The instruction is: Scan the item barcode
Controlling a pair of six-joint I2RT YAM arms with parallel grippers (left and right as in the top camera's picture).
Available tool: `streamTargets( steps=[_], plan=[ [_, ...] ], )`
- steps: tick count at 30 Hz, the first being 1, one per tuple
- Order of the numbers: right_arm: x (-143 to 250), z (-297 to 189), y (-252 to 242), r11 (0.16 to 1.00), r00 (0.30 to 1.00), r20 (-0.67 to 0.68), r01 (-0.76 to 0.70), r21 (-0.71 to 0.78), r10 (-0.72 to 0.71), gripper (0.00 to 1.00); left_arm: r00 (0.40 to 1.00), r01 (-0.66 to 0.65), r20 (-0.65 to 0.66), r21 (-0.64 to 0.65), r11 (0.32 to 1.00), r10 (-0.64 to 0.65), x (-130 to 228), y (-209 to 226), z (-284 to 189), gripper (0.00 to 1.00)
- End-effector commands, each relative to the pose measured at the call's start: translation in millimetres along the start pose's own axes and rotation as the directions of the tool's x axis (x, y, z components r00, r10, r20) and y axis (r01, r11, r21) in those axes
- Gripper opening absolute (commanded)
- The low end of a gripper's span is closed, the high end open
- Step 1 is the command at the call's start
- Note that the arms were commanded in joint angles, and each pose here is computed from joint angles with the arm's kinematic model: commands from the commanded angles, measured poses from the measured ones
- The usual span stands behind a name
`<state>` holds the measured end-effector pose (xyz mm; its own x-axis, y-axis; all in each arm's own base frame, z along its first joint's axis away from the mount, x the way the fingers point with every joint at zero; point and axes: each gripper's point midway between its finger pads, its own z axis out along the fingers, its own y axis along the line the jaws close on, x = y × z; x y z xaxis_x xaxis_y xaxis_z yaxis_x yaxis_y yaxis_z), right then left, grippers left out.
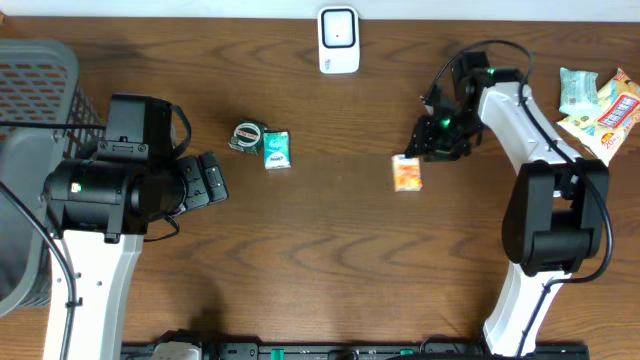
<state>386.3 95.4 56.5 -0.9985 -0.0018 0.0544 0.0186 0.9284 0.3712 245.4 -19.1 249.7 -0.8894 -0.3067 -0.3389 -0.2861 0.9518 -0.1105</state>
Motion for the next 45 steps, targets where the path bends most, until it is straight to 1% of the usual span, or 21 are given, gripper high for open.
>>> streamTargets(
  steps=[1, 5, 9, 15, 21, 23, 25, 28, 30, 33, 34, 35, 36, 37, 38, 39, 40, 41, 42, 44, 45],
  plan=[
    [5, -7, -16, 0.994, 1.000, -0.010, -0.007, 0.112, 0.008, 0.39, 1.000, 0.002, 0.002, -0.002, 1.000, -0.002, 0, 1, -1, 0.98],
    [15, 2, -25, 0.990, 0.999, -0.044, -0.018, 0.139, 0.024, 0.37, 1.000, 0.002, 0.002, -0.002, 1.000, -0.002, 0, 1, -1, 0.98],
    [15, 12, -29, 0.990, 0.999, -0.035, -0.016, 0.139, 0.021, 0.37, 1.000, 0.002, 0.003, -0.002, 1.000, -0.002, 0, 1, -1, 0.98],
    [12, 34, -20, 0.999, 1.000, -0.004, -0.005, 0.040, 0.005, 0.34, 1.000, 0.002, 0.002, -0.002, 1.000, -0.002, 0, 1, -1, 0.98],
    [13, 47, -21, 0.999, 1.000, 0.010, 0.005, 0.032, -0.005, 0.31, 1.000, 0.002, 0.002, -0.002, 1.000, -0.002, 0, 1, -1, 0.98],
    [16, 54, -22, 0.999, 1.000, 0.007, 0.010, 0.033, -0.010, 0.25, 1.000, 0.002, 0.002, -0.002, 1.000, -0.002, 0, 1, -1, 0.98],
    [21, 60, -23, 0.999, 1.000, 0.001, 0.012, 0.033, -0.012, 0.01, 1.000, 0.002, 0.002, -0.002, 1.000, -0.002, 0, 1, -1, 0.98],
    [24, 61, -21, 1.000, 1.000, -0.011, 0.008, 0.017, -0.008, 0.01, 1.000, 0.002, 0.002, -0.002, 1.000, -0.002, 0, 1, -1, 0.98],
    [24, 59, -8, 0.998, 1.000, -0.012, 0.014, -0.067, -0.015, 0.01, 1.000, 0.002, 0.002, -0.002, 1.000, -0.002, 0, 1, -1, 0.98],
    [17, 48, 18, 0.967, 0.997, 0.020, 0.079, -0.240, -0.076, 0.01, 1.000, 0.002, 0.002, -0.002, 1.000, -0.002, 0, 1, -1, 0.98],
    [12, 35, 35, 0.924, 0.993, 0.055, 0.120, -0.363, -0.108, 0.01, 1.000, 0.002, 0.002, -0.002, 1.000, -0.002, 0, 1, -1, 0.98],
    [9, 24, 47, 0.880, 0.989, 0.085, 0.150, -0.451, -0.124, 0.01, 1.000, 0.002, 0.002, -0.002, 1.000, -0.002, 0, 1, -1, 0.98],
    [7, 17, 53, 0.848, 0.986, 0.106, 0.168, -0.502, -0.133, 0.01, 1.000, 0.002, 0.002, -0.002, 1.000, -0.002, 0, 1, -1, 0.98],
    [6, 1, 64, 0.775, 0.979, 0.148, 0.203, -0.598, -0.142, 0.01, 1.000, 0.002, 0.002, -0.002, 1.000, -0.002, 0, 1, -1, 0.97],
    [5, -5, 68, 0.746, 0.976, 0.163, 0.214, -0.631, -0.142, 0.01, 1.000, 0.002, 0.002, -0.002, 1.000, -0.002, 0, 1, -1, 0.98],
    [4, -17, 74, 0.684, 0.970, 0.197, 0.239, -0.689, -0.140, 0.01, 1.000, 0.002, 0.002, -0.002, 1.000, -0.002, 0, 1, -1, 0.98],
    [4, -27, 76, 0.642, 0.966, 0.219, 0.254, -0.724, -0.135, 0.01, 1.000, 0.002, 0.003, -0.002, 1.000, -0.002, 0, 1, -1, 0.97],
    [3, -32, 75, 0.621, 0.965, 0.230, 0.256, -0.740, -0.124, 0.01, 1.000, 0.002, 0.002, -0.002, 1.000, -0.002, 0, 1, -1, 0.98],
    [2, -33, 74, 0.622, 0.966, 0.231, 0.253, -0.741, -0.118, 0.01, 1.000, 0.002, 0.002, -0.002, 1.000, -0.002, 0, 1, -1, 0.98],
    [1, -26, 62, 0.675, 0.969, 0.219, 0.238, -0.699, -0.116, 0.01, 1.000, 0.002, 0.002, -0.002, 1.000, -0.002, 0, 1, -1, 0.98],
    [3, -13, 50, 0.749, 0.977, 0.178, 0.202, -0.631, -0.114, 0.01, 1.000, 0.002, 0.002, -0.002, 1.000, -0.002, 0, 1, -1, 0.98]
  ],
)
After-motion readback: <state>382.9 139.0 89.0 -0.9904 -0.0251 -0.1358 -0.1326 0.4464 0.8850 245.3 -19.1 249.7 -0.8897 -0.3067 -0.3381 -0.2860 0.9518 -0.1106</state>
